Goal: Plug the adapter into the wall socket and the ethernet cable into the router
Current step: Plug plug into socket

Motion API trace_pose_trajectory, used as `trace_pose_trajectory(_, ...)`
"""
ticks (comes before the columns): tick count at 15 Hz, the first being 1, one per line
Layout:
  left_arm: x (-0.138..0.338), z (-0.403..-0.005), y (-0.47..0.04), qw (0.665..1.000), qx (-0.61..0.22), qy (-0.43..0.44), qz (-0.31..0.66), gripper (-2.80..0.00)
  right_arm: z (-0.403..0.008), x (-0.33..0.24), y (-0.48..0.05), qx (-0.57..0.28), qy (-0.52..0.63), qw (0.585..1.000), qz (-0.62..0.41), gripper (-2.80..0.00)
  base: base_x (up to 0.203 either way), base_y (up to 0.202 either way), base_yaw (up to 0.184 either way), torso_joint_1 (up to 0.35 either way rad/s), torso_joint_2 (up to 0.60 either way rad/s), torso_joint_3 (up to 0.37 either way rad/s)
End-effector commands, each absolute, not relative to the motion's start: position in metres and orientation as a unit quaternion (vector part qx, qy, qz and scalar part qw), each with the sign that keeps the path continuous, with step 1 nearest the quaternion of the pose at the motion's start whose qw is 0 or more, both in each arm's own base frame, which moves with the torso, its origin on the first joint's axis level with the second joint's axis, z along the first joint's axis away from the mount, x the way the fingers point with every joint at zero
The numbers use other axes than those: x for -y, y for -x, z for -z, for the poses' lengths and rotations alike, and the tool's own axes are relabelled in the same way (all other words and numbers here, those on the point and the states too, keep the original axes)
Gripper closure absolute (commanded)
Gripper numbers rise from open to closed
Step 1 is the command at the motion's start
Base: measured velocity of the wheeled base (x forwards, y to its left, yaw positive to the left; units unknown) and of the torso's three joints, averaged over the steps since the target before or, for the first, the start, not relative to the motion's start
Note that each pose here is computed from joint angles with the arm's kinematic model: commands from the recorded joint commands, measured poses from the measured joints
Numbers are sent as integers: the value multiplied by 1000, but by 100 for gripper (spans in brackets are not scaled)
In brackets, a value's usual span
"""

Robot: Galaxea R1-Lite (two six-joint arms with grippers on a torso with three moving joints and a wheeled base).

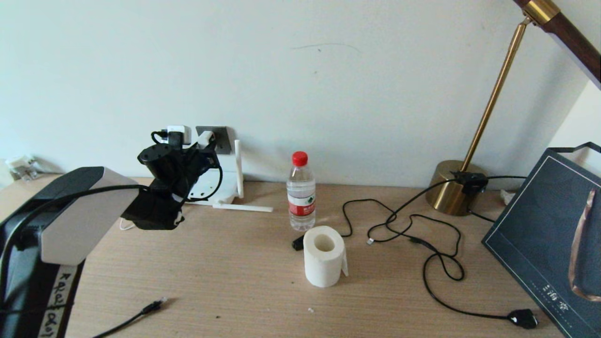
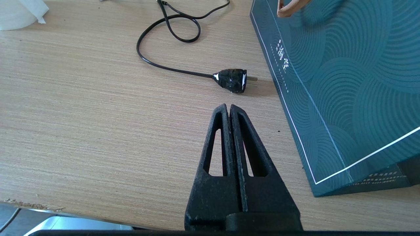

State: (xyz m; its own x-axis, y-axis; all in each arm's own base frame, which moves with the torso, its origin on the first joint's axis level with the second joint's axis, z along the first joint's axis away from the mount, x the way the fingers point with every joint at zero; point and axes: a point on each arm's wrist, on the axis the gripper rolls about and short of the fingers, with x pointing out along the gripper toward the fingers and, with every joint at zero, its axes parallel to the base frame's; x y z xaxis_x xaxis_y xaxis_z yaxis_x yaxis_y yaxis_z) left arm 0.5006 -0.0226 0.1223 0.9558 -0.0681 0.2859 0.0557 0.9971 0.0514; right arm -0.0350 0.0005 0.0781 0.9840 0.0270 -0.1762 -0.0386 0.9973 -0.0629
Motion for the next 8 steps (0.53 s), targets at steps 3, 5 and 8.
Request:
trace_pose_trajectory(3, 23, -124, -500, 988, 150, -21, 31, -280, -78, -1, 35, -89, 33, 995, -17, 0, 0, 0, 0, 0, 0, 0)
trace_pose_trajectory(5, 23, -127, -499, 987, 155, -21, 30, -280, -78, -1, 35, -89, 33, 995, -16, 0, 0, 0, 0, 13, 6, -1)
trace_pose_trajectory(8, 23, -131, -497, 987, 158, -21, 30, -280, -78, -1, 35, -89, 33, 995, -17, 0, 0, 0, 0, 0, 0, 0)
